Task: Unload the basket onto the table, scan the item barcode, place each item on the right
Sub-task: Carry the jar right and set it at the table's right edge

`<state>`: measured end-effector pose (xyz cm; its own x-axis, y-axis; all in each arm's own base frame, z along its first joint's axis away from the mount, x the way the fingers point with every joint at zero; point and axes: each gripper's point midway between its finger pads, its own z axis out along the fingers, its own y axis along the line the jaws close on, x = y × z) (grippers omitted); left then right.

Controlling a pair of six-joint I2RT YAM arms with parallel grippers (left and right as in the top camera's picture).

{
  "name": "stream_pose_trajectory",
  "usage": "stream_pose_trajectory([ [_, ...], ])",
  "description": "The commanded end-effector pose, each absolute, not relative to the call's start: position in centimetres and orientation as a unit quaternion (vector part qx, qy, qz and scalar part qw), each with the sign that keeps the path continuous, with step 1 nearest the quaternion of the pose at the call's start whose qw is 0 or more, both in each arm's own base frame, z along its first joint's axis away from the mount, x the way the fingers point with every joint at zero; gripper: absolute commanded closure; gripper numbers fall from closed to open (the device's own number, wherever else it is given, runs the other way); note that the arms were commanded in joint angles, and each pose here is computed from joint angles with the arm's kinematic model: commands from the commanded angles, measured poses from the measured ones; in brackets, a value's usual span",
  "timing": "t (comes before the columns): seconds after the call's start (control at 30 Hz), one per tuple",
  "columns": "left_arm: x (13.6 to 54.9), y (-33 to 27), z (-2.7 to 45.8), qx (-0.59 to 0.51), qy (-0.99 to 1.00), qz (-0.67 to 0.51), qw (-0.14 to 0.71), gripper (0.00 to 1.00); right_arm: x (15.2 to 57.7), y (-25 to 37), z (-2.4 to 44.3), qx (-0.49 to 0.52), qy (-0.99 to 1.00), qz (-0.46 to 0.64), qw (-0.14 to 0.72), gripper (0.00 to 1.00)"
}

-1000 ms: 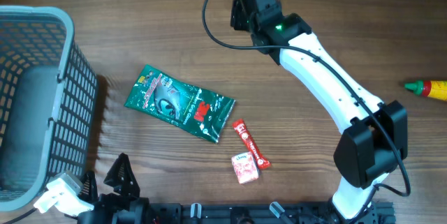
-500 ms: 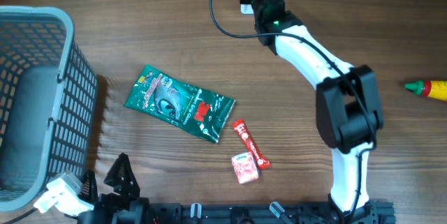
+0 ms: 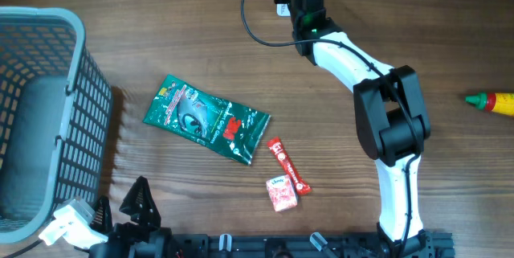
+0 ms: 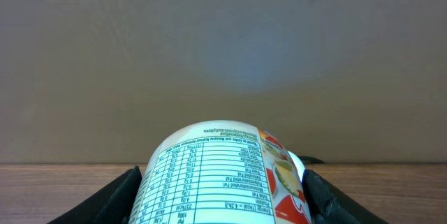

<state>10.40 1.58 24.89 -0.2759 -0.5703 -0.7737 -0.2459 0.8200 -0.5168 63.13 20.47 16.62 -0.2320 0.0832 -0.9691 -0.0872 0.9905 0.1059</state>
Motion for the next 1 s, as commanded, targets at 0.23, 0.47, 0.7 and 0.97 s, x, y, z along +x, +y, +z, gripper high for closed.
stream_pose_trajectory([
  [0.23, 10.3, 1.6, 25.1, -0.263, 0.779, -0.153, 0.547, 0.00, 61.2, 8.0, 27.8, 0.093, 0.803, 0.032, 0.588, 0.55],
  [0.47, 10.3, 1.6, 25.1, -0.263, 0.779, -0.153, 0.547, 0.00, 57.2, -11.2, 22.9, 0.224, 0.853, -0.012, 0.471, 0.53],
  [0.7, 10.3, 1.6, 25.1, -0.263, 0.779, -0.153, 0.547, 0.00, 49.9, -26.3, 14.4, 0.365, 0.862, -0.013, 0.350, 0.51],
  [0.97, 10.3, 1.6, 25.1, -0.263, 0.779, -0.153, 0.547, 0.00, 43.8, -32.9, 7.0, 0.450, 0.854, -0.013, 0.260, 0.50],
])
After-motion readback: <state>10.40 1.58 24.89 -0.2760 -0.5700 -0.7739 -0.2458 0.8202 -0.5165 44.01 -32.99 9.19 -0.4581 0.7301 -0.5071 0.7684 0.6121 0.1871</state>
